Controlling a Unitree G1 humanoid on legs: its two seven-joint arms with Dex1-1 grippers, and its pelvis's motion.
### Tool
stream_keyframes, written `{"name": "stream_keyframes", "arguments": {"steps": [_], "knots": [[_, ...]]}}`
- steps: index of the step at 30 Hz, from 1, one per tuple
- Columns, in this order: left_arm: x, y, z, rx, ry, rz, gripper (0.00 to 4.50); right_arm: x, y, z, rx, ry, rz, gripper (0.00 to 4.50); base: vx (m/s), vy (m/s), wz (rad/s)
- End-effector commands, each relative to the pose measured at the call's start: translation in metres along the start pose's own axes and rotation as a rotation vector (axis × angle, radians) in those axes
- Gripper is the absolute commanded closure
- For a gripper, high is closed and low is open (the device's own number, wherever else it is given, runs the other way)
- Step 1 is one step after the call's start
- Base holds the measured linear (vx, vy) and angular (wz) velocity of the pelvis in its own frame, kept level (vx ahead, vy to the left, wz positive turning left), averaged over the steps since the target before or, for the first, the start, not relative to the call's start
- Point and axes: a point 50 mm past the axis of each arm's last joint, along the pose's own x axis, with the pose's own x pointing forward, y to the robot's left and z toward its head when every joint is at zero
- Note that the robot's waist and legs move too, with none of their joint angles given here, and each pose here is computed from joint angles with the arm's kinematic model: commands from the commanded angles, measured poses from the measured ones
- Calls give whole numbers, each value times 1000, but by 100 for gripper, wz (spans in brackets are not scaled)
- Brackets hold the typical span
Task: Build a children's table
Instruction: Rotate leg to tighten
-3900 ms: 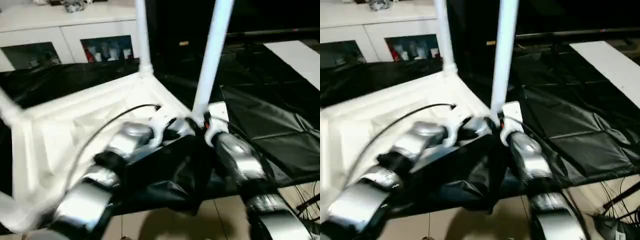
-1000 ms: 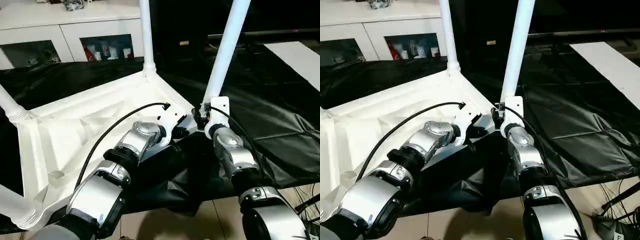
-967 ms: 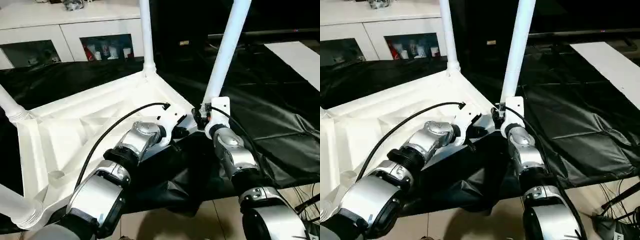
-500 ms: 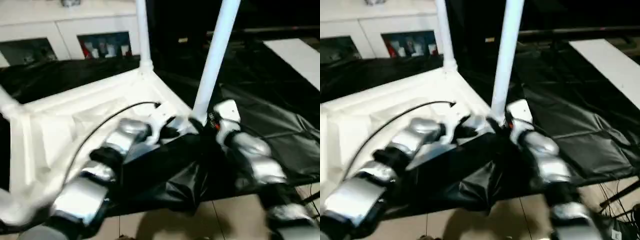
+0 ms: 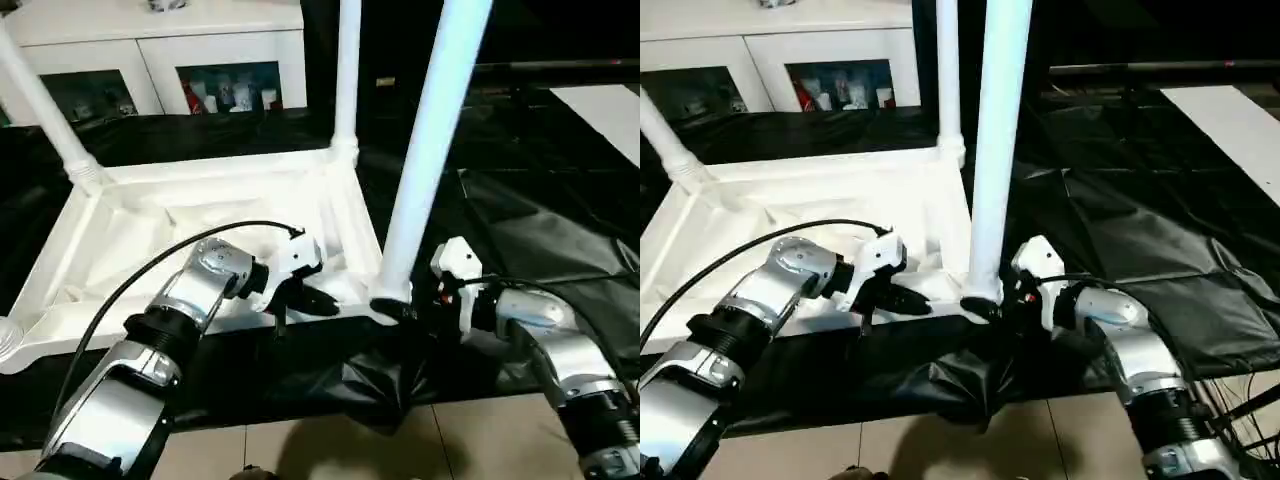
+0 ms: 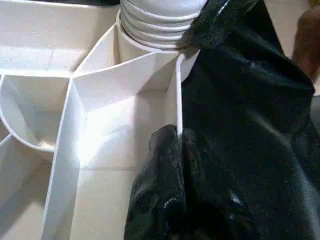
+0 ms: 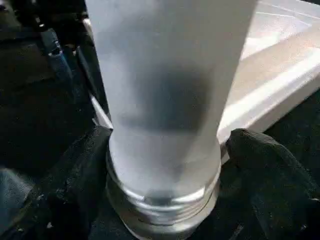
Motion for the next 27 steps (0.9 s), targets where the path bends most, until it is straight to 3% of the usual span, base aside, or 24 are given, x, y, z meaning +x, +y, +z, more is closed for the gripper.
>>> {"name": "stream_keyframes", "arguments": {"steps": [1, 3, 12, 22, 25, 27], "knots": [[5, -4, 8, 41, -4, -65, 450, -1, 1, 0, -13, 24, 17, 56, 0, 0, 0], [4, -4, 8, 38, -5, -66, 450, -2, 1, 0, -5, 15, 21, 56, 0, 0, 0], [2, -7, 6, 31, -3, -82, 450, 0, 3, 3, 8, -7, 53, 142, 0, 0, 0], [2, -8, 4, 21, 2, -78, 450, 2, 7, -2, 20, 2, 63, 175, 0, 0, 0], [4, -5, 3, -4, -4, -26, 450, 5, 5, -4, 70, -25, 8, 176, 0, 0, 0], [12, 8, 4, -70, -33, 158, 450, 13, -8, -12, 162, -40, -230, 176, 0, 0, 0]]}}
